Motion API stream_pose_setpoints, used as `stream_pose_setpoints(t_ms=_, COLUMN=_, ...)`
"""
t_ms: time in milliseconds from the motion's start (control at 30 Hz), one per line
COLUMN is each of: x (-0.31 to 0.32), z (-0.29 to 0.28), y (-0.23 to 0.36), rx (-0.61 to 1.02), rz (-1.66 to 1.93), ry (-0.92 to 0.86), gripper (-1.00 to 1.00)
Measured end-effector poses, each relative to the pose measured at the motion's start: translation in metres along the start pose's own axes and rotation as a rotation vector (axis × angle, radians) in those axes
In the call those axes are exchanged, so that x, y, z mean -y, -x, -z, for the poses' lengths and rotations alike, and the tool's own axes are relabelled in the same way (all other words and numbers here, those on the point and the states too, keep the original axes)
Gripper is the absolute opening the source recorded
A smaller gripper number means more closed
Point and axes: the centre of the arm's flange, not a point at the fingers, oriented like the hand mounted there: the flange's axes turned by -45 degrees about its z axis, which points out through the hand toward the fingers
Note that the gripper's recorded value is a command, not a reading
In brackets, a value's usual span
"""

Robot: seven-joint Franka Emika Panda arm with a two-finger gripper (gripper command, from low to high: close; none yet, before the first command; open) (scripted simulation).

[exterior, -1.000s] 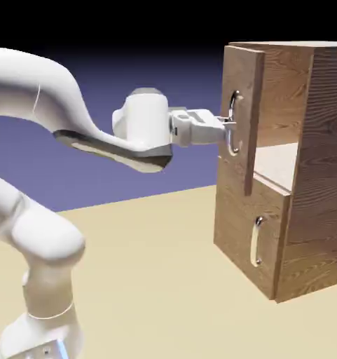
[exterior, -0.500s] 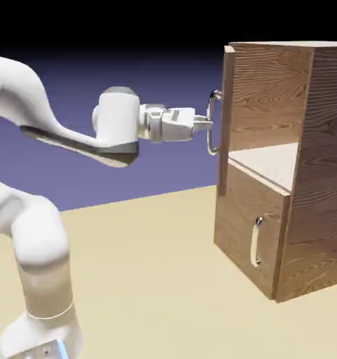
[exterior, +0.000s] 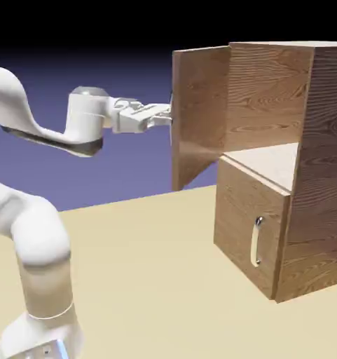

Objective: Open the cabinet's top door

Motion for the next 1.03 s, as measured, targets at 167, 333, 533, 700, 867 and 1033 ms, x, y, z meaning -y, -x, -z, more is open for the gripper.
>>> stream_pose_setpoints(t_ms=167, x=0.021, z=0.035, y=0.000, rx=0.000, rz=0.000, ry=0.131, gripper=-1.00)
stream_pose_setpoints(t_ms=333, x=0.044, z=0.064, y=0.000, rx=0.000, rz=0.000, ry=0.247, gripper=-1.00)
stream_pose_setpoints(t_ms=533, x=0.067, z=0.087, y=0.000, rx=0.000, rz=0.000, ry=0.352, gripper=-1.00)
stream_pose_setpoints(t_ms=700, x=0.084, z=0.101, y=0.000, rx=0.000, rz=0.000, ry=0.421, gripper=-1.00)
stream_pose_setpoints(t_ms=867, x=0.102, z=0.114, y=0.000, rx=0.000, rz=0.000, ry=0.491, gripper=-1.00)
stream_pose_setpoints(t_ms=1033, x=0.124, z=0.129, y=0.000, rx=0.000, rz=0.000, ry=0.575, gripper=-1.00)
